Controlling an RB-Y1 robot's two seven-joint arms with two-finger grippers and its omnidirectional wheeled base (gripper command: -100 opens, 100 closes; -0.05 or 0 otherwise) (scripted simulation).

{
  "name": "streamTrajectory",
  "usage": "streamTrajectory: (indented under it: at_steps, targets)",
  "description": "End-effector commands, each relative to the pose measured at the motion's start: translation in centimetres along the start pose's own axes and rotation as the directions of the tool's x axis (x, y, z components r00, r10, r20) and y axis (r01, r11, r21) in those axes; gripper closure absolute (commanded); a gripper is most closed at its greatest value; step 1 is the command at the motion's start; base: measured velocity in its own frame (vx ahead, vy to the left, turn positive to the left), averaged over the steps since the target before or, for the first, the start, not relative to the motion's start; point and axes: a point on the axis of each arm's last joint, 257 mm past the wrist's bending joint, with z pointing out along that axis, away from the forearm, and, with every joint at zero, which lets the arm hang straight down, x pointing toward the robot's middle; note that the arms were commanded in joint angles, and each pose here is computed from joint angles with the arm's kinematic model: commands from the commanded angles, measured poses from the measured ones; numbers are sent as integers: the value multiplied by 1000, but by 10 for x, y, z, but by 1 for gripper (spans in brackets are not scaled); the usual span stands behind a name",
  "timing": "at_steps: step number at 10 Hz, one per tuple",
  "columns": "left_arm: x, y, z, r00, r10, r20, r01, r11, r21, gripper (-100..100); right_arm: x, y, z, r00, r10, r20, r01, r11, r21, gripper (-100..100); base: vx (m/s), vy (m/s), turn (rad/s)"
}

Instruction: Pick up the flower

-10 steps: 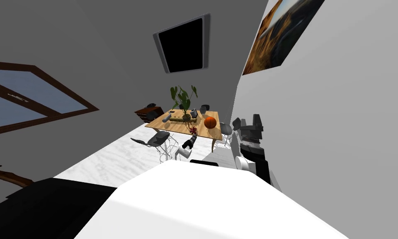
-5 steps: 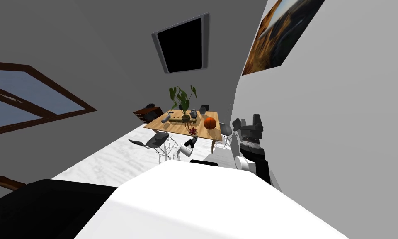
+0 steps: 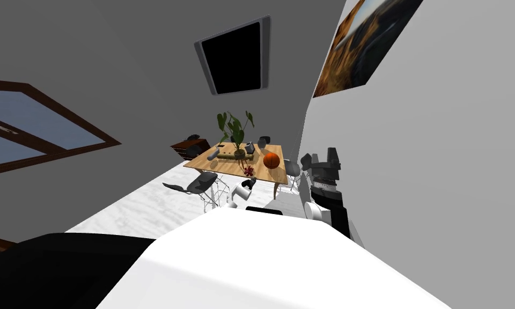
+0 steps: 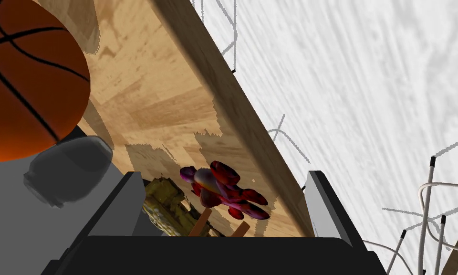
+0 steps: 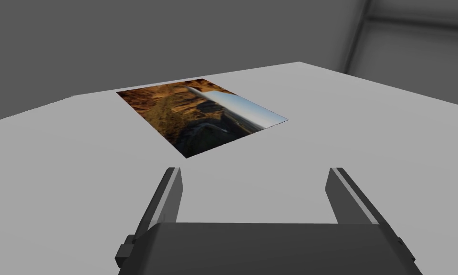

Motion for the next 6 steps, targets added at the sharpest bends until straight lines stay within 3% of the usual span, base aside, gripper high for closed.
streamTrajectory:
  at_steps: [1, 6]
  targets:
    - [1, 6, 2, 1000, 12, -9, -12, 999, -35, -100, 0, 0, 0, 1000, 0, 0, 0, 1000, 0, 0, 53, 3, -10]
    - [3, 26, 10, 997, 67, -46, -74, 984, -159, -100, 0, 0, 0, 1000, 0, 0, 0, 1000, 0, 0, 60, 11, -16]
